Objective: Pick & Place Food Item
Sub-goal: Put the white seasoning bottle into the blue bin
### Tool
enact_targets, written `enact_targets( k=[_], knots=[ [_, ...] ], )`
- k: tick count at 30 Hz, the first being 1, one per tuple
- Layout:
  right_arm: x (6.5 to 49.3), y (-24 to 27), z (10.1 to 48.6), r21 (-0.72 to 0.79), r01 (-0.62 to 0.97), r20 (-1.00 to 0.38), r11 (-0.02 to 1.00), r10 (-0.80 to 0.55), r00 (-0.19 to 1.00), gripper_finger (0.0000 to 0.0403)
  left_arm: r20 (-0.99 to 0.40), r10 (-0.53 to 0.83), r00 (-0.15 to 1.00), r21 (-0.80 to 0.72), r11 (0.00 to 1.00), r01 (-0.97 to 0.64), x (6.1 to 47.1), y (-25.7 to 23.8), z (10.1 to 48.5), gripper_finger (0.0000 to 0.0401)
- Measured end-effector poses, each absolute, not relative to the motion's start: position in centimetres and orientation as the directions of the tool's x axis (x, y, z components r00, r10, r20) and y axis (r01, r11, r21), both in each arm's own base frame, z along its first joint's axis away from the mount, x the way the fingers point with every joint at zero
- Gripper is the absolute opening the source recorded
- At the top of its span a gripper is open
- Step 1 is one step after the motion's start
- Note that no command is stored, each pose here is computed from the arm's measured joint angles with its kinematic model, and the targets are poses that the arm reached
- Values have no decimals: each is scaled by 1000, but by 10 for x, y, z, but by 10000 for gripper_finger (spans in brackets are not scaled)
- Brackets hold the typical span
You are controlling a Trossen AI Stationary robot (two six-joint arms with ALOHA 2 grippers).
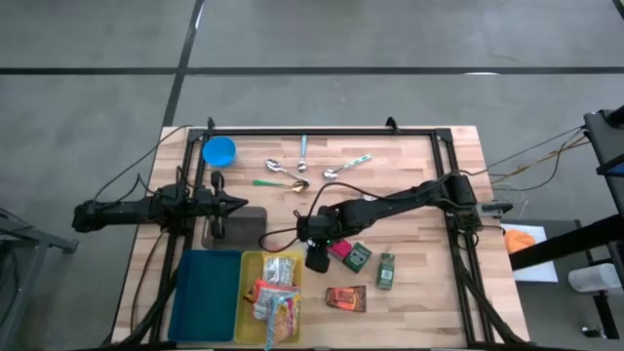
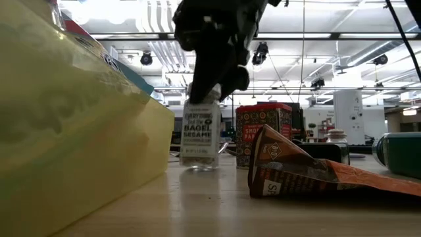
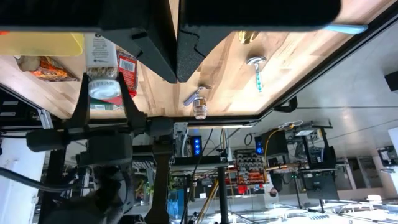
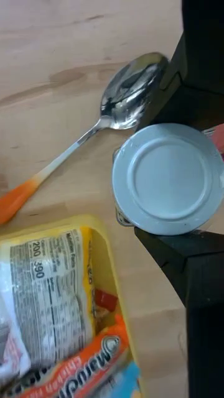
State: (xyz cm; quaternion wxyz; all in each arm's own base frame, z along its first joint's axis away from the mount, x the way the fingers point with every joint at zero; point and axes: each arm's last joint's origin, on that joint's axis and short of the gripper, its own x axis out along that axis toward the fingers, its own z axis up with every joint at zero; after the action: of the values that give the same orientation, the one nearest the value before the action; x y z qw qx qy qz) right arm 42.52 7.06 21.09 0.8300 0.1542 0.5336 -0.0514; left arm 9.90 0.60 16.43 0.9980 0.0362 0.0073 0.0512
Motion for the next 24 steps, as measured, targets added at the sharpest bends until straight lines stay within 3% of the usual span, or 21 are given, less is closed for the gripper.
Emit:
enact_targets(
  k=[6,24],
  knots=[
    [432,71,209,183,258,-906,948,61,418,198,-11,102,995,73,992,-101,99,6,164,10],
    [437,72,219,166,292,-895,942,20,445,330,-11,103,995,73,992,-102,99,6,164,10]
  ],
)
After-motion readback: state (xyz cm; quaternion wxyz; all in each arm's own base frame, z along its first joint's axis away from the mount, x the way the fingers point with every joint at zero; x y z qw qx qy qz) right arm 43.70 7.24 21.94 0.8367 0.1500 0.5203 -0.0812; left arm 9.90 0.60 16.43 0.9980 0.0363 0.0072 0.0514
